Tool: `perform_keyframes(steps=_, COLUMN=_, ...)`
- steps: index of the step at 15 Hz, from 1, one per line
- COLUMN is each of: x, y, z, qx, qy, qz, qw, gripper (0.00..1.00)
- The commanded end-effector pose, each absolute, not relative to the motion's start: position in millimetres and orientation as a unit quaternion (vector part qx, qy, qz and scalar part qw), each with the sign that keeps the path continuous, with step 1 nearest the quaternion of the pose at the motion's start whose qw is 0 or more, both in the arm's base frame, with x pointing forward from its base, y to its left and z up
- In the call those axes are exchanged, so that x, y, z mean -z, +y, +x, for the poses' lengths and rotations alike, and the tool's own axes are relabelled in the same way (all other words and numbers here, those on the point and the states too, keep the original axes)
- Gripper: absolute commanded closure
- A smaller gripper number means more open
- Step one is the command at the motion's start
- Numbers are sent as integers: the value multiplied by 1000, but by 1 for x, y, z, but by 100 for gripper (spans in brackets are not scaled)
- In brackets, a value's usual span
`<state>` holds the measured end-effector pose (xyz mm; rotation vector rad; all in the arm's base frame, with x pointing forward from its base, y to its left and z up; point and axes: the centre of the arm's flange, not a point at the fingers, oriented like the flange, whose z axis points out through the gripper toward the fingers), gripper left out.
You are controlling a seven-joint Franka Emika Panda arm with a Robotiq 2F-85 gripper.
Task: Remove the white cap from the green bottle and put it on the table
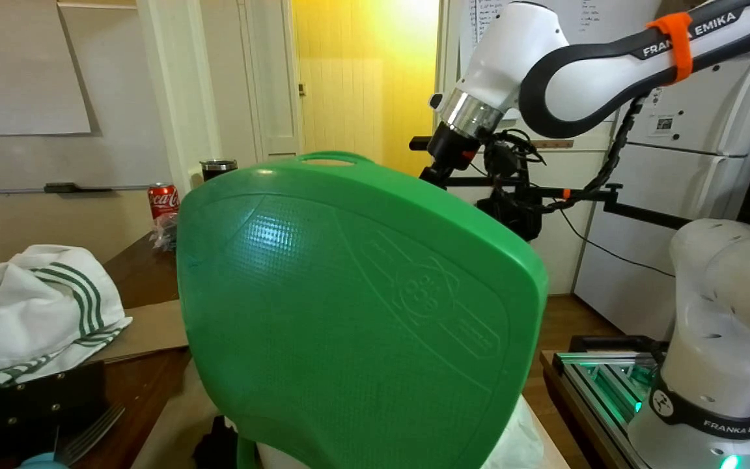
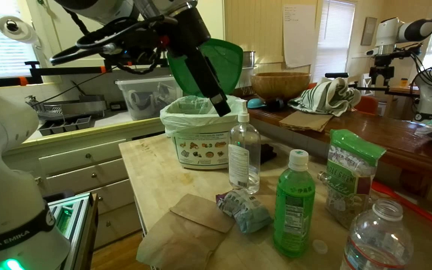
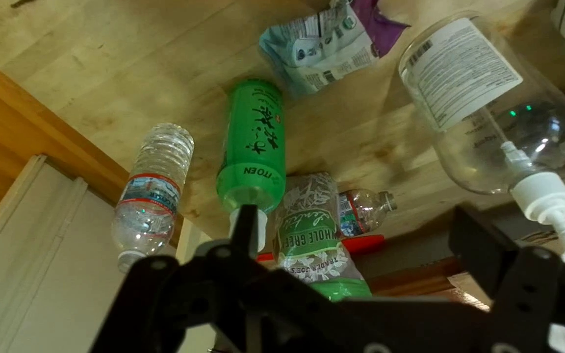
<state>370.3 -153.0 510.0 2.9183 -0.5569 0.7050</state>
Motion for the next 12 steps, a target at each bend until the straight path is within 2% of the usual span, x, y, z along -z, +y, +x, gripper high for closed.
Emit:
perform_keyframes(steps=1, x=-499, y=-175, z=399, qx=-216, qy=-179, qz=959, qw=46, gripper=0)
perform_keyframes(steps=12, x=-484, y=-204, z=453, qx=-175, qy=-184, qz=965, qw=67, gripper=0)
